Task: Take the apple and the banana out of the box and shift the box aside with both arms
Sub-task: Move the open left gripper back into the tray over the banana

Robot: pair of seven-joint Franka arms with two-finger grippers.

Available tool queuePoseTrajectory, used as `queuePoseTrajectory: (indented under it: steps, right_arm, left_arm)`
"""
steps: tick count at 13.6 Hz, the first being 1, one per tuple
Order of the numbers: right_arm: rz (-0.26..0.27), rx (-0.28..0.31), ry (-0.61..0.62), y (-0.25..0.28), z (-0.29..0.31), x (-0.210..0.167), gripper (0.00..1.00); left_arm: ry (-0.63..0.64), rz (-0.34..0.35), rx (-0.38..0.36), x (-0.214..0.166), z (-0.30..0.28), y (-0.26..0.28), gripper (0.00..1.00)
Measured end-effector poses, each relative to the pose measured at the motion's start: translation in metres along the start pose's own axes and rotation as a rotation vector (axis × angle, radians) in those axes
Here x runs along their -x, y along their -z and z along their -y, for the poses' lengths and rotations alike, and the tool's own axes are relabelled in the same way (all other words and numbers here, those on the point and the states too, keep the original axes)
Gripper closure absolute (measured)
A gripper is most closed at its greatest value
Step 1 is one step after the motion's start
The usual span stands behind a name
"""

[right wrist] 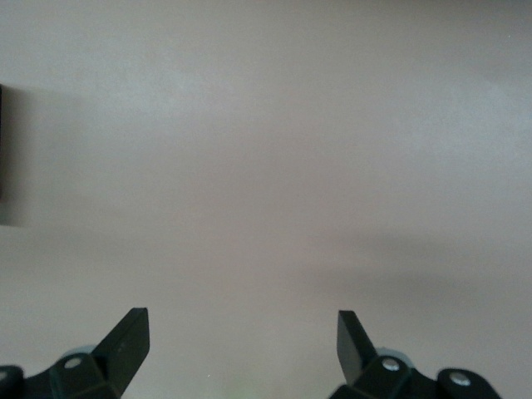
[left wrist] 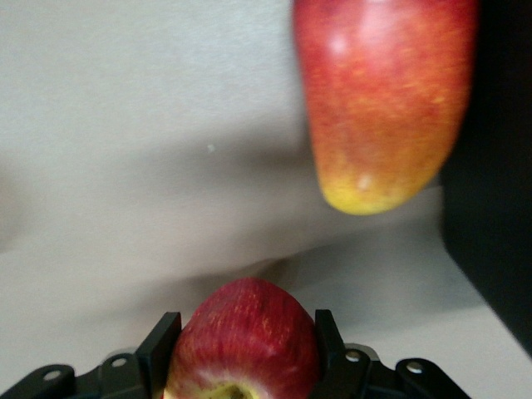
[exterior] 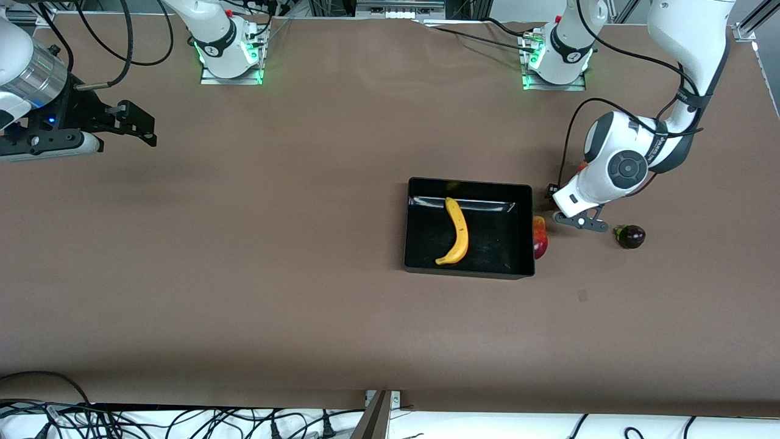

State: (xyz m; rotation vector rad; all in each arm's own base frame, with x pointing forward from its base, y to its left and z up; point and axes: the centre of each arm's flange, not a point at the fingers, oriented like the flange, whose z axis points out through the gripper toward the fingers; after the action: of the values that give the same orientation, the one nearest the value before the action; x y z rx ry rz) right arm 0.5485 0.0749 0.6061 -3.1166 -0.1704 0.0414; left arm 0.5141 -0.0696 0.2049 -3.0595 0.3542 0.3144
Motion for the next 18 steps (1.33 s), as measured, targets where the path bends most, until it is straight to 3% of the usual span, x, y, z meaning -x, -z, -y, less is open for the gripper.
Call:
queuePoseTrajectory:
  steps: [1,5,8,12,15,18]
  right_arm:
    - [0.000,0.000,0.000,0.000,0.000,0.000,0.00]
    - [0.000,0.000,0.000,0.000,0.000,0.000,0.00]
    - [0.000,0.000,0.000,0.000,0.000,0.000,0.00]
    - [0.000,0.000,0.000,0.000,0.000,0.000,0.00]
    - [0.000,0.000,0.000,0.000,0.000,0.000,0.00]
    - [0.000,0.000,0.000,0.000,0.000,0.000,0.00]
  left_arm:
    - [-0.005,0.000,0.001,0.000,-0.003,0.000,0.30]
    - [0.005,-0.017,-0.001,-0.006,0.002,0.010,0.00]
    - [0.027,0.019,-0.029,-0.025,0.015,0.073,0.00]
    - [0.026,0.000,-0.055,-0.048,0.003,0.187,0.00]
    - [0.062,-0.029,-0.025,-0.054,-0.060,0.225,0.00]
    - [0.157,-0.047,0.055,-0.055,-0.150,0.227,0.00]
